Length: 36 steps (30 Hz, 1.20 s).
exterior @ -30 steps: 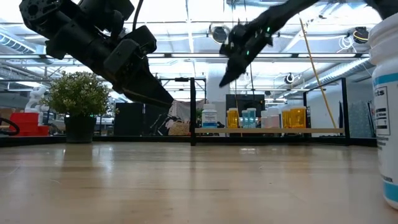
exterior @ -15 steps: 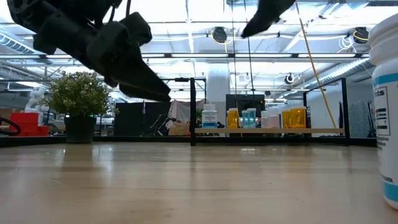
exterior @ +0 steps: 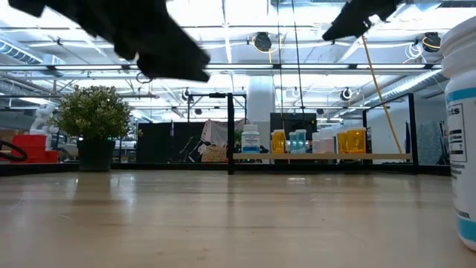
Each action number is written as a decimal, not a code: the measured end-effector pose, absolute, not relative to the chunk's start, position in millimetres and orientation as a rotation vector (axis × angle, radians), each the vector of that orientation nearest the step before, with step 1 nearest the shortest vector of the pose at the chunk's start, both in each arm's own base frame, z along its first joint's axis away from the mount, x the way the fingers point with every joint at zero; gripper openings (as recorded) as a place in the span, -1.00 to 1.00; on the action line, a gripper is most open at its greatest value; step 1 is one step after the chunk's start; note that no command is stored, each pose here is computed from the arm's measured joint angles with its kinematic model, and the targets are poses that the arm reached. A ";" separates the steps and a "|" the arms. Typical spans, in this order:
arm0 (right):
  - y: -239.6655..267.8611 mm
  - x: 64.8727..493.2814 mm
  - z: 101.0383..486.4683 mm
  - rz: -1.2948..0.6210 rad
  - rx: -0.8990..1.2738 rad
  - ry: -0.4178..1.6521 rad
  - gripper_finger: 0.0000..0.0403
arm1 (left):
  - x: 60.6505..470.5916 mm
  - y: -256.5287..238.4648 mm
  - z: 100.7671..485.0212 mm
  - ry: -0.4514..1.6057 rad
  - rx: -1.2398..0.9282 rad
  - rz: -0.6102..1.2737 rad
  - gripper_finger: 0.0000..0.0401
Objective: Pick and place medicine bottles onto shelf by color
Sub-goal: Put the white pill bottle on the shelf aligned with the other white pill bottle
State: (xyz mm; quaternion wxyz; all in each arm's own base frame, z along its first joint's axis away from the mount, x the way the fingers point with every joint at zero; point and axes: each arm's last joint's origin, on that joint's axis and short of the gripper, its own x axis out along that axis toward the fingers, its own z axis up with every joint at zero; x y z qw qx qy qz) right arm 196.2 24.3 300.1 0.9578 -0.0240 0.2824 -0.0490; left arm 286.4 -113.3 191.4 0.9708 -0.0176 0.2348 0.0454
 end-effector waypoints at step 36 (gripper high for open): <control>171.5 208.5 190.2 0.240 0.063 0.798 0.17 | 385.7 -274.4 166.3 0.557 0.119 0.007 0.36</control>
